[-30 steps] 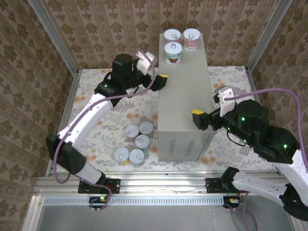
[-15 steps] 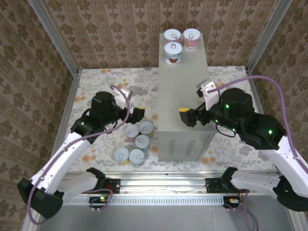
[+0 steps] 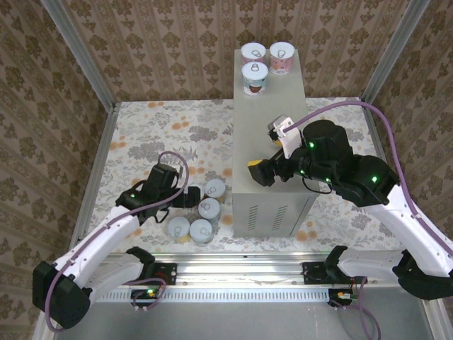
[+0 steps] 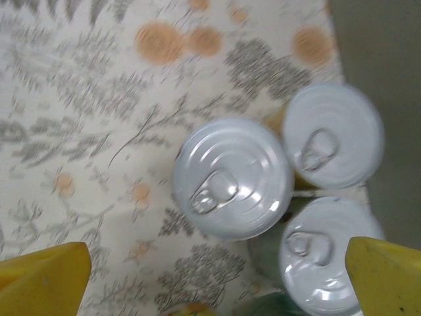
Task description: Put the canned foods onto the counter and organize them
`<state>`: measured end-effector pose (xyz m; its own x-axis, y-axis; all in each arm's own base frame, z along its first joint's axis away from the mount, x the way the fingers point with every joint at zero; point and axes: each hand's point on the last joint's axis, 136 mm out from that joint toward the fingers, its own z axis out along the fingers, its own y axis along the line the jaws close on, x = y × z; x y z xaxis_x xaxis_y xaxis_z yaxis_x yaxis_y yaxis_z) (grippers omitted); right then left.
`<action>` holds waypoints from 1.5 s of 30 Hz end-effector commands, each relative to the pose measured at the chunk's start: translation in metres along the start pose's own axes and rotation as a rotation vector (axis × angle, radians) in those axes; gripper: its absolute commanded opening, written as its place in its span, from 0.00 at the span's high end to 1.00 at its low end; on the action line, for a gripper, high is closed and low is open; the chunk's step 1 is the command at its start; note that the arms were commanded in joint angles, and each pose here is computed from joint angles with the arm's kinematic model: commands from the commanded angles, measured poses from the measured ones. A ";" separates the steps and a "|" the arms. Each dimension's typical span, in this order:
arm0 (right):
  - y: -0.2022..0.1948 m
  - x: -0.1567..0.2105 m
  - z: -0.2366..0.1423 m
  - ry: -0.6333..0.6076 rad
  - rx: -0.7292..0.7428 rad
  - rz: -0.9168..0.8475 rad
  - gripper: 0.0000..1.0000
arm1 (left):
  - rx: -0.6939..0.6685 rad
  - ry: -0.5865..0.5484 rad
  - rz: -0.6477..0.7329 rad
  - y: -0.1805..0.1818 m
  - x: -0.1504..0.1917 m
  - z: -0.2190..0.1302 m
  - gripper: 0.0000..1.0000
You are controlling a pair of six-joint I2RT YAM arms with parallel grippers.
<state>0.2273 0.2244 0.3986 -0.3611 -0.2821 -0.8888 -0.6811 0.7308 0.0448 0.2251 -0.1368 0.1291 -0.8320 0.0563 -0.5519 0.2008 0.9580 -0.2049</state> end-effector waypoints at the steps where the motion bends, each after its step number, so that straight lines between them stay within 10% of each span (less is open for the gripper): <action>1: 0.005 -0.013 -0.008 -0.053 -0.024 -0.010 0.00 | -0.136 0.093 -0.065 0.025 0.024 0.006 0.00; 10: 0.004 -0.011 -0.004 -0.047 -0.018 -0.015 0.00 | -0.186 0.249 -0.002 0.027 0.047 0.038 0.00; 30: 0.002 -0.006 -0.006 -0.049 -0.007 -0.007 0.00 | -0.085 0.137 0.113 -0.006 -0.005 0.081 0.01; 45: 0.014 -0.008 -0.014 -0.031 -0.076 -0.036 0.00 | -0.087 0.144 0.127 -0.008 -0.014 0.082 0.23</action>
<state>0.2203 0.2224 0.4034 -0.3394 -0.2701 -0.9010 -0.6972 0.7152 0.0482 0.2737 -0.1696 0.0642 -0.8764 0.2032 -0.4366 0.2618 0.9620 -0.0779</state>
